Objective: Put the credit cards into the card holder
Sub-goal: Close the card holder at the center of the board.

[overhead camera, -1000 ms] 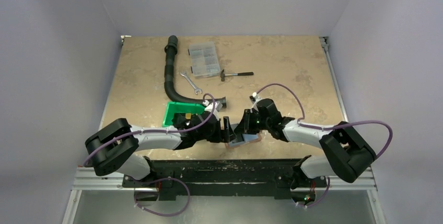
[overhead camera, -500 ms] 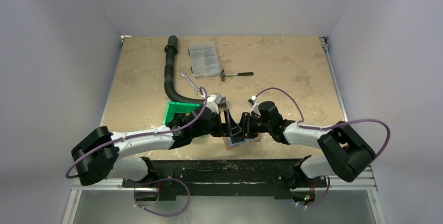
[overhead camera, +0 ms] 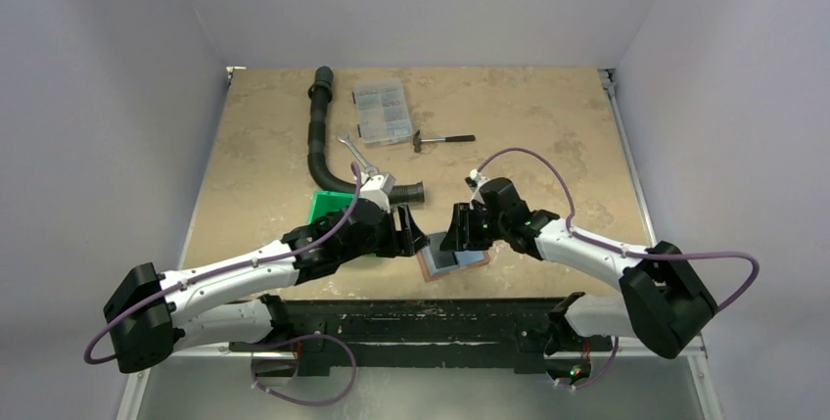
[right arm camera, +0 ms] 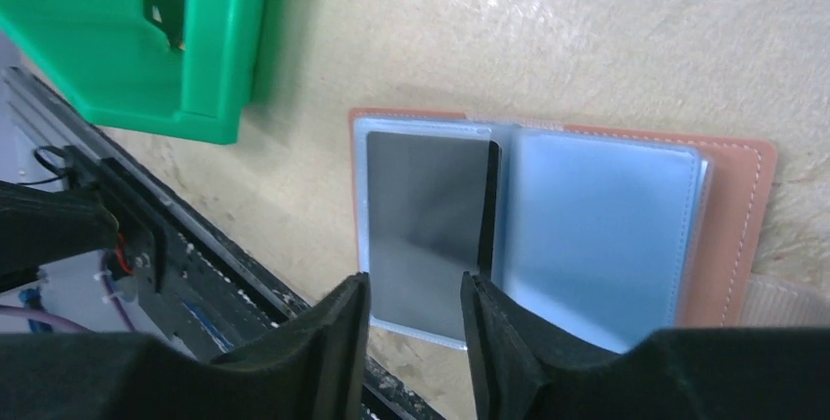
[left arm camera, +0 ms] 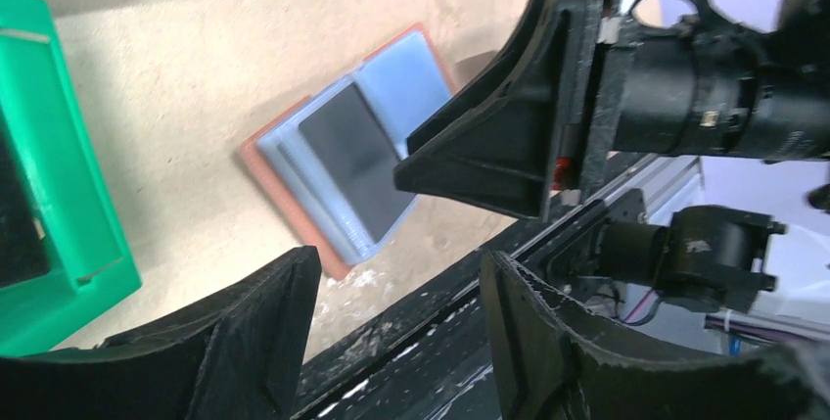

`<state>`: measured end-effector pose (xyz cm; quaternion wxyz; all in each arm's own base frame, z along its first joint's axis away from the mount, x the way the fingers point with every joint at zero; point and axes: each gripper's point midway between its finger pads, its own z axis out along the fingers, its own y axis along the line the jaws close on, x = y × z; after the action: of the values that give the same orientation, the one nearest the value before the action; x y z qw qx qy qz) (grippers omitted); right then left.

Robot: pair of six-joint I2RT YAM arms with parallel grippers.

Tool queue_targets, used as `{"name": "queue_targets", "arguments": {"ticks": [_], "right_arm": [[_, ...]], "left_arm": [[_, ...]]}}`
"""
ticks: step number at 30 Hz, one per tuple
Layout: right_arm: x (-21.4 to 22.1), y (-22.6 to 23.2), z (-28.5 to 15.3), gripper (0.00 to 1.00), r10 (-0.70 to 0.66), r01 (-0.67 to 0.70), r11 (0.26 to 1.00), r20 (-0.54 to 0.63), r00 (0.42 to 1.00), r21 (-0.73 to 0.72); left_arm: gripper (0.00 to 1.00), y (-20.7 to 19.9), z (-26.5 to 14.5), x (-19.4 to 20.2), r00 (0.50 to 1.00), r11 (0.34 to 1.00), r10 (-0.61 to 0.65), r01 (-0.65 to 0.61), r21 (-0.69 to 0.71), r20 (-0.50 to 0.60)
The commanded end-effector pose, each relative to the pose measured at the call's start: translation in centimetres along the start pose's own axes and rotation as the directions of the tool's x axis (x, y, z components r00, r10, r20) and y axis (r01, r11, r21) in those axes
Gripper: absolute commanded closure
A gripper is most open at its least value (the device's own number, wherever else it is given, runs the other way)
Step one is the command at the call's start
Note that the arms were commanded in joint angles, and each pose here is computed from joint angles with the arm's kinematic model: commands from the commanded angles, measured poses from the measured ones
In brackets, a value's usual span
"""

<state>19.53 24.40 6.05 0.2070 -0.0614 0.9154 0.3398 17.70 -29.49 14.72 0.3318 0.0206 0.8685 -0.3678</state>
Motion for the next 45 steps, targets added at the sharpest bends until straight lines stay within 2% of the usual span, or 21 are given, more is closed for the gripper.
{"name": "queue_targets", "arguments": {"ticks": [1,6,9,19,27,32,36,45], "right_arm": [[-0.7,0.5,0.0,0.48,-0.075,0.075,0.995,-0.004,0.997,0.06],[-1.0,1.1,-0.3,0.24,-0.178,0.17,0.976,0.048,0.983,0.138],[-1.2,0.9,-0.2,0.14,-0.222,0.207,0.961,0.065,0.973,0.184],[-1.4,2.3,1.1,0.06,-0.28,0.241,0.908,0.067,0.958,0.343],[1.0,3.1,2.8,0.01,-0.34,0.301,0.844,0.009,0.94,0.443],[2.1,2.2,4.6,0.01,-0.365,0.332,0.803,-0.033,0.93,0.495],[2.4,0.5,4.5,0.04,-0.379,0.343,0.73,-0.067,0.923,0.592],[3.0,-0.7,4.8,0.44,-0.373,0.342,0.706,-0.084,0.924,0.621]], "left_arm": [[0.38,1.7,0.4,1.8,0.998,0.998,-0.025,0.022,-0.059,-0.058],[0.37,2.4,-0.6,1.0,0.999,0.996,-0.044,0.043,-0.081,-0.005],[0.35,3.4,-2.0,-0.5,0.998,0.988,-0.022,0.03,-0.148,0.054],[0.32,5.0,-3.3,-0.2,0.997,0.979,-0.039,0.052,-0.199,0.069],[0.31,5.9,-4.2,-0.6,0.992,0.973,-0.058,0.081,-0.215,0.112],[0.3,6.3,-5.5,-1.3,0.987,0.97,-0.054,0.088,-0.226,0.153],[0.3,6.5,-5.8,-1.4,0.986,0.969,-0.055,0.091,-0.228,0.16],[0.3,6.5,-5.4,-1.2,0.987,0.971,-0.052,0.086,-0.225,0.152]]}}
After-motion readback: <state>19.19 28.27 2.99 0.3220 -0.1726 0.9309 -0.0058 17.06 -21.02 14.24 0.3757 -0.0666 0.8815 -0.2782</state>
